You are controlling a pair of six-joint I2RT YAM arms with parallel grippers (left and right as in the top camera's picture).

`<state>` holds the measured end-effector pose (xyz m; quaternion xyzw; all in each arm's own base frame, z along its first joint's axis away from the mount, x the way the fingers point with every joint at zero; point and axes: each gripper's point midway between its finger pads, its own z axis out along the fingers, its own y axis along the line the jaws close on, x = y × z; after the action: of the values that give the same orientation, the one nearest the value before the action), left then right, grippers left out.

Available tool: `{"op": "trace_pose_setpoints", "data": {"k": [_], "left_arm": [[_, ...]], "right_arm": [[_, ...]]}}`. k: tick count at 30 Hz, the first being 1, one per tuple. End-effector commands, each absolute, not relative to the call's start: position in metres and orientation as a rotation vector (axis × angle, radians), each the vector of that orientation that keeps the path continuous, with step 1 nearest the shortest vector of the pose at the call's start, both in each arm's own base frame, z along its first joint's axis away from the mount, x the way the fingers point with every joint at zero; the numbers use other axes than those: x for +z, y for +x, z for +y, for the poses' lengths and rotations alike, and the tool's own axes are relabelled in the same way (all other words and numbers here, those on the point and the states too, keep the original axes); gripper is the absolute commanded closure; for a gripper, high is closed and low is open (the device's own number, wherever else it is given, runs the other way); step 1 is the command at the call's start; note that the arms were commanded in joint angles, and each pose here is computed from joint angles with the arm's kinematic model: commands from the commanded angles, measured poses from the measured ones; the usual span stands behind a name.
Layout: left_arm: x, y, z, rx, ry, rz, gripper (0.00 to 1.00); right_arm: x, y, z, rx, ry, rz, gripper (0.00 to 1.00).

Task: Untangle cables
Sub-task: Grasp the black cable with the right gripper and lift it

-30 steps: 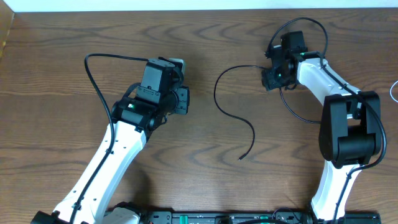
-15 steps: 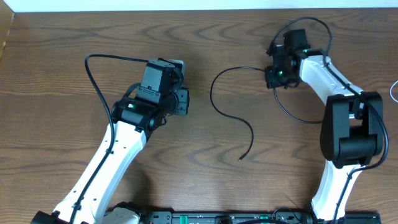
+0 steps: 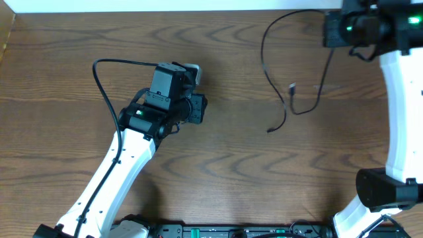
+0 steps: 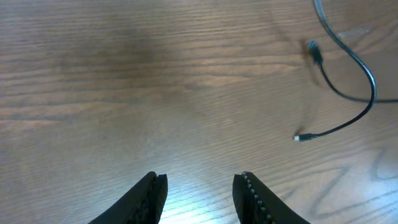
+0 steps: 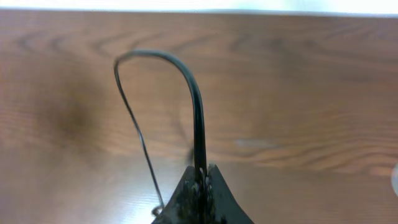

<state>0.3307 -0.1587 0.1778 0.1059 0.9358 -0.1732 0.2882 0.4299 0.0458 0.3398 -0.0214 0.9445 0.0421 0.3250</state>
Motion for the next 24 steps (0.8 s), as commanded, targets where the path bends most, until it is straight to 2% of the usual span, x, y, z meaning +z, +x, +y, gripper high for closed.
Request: {"op": "trace_pose_setpoints", "data": {"k": [1, 4, 15, 20, 24], "left_arm": [[0.179, 0.327, -0.165, -0.512, 0.312, 2.494, 0.60], [0.179, 0.327, -0.165, -0.512, 0.312, 2.494, 0.60], [0.190, 0.333, -0.177, -0.585, 0.342, 2.429, 0.60], [0.196, 0.337, -0.184, -0.597, 0.360, 2.393, 0.60], [0.198, 0.333, -0.195, -0.612, 0.398, 2.376, 0.60]], "right_arm": [[0.384, 0.420, 0.013, -0.019, 0.061, 2.375, 0.99], [0.403, 0.414, -0.004, -0.022, 0.135, 2.328, 0.99], [0.413, 0.423, -0.060, -0.006, 0.342, 2.247, 0.99], [0.402, 0.457, -0.093, 0.009, 0.407, 2.199, 0.99], [0.359, 0.507, -0.117, 0.096, 0.456, 2.213, 0.99]]}}
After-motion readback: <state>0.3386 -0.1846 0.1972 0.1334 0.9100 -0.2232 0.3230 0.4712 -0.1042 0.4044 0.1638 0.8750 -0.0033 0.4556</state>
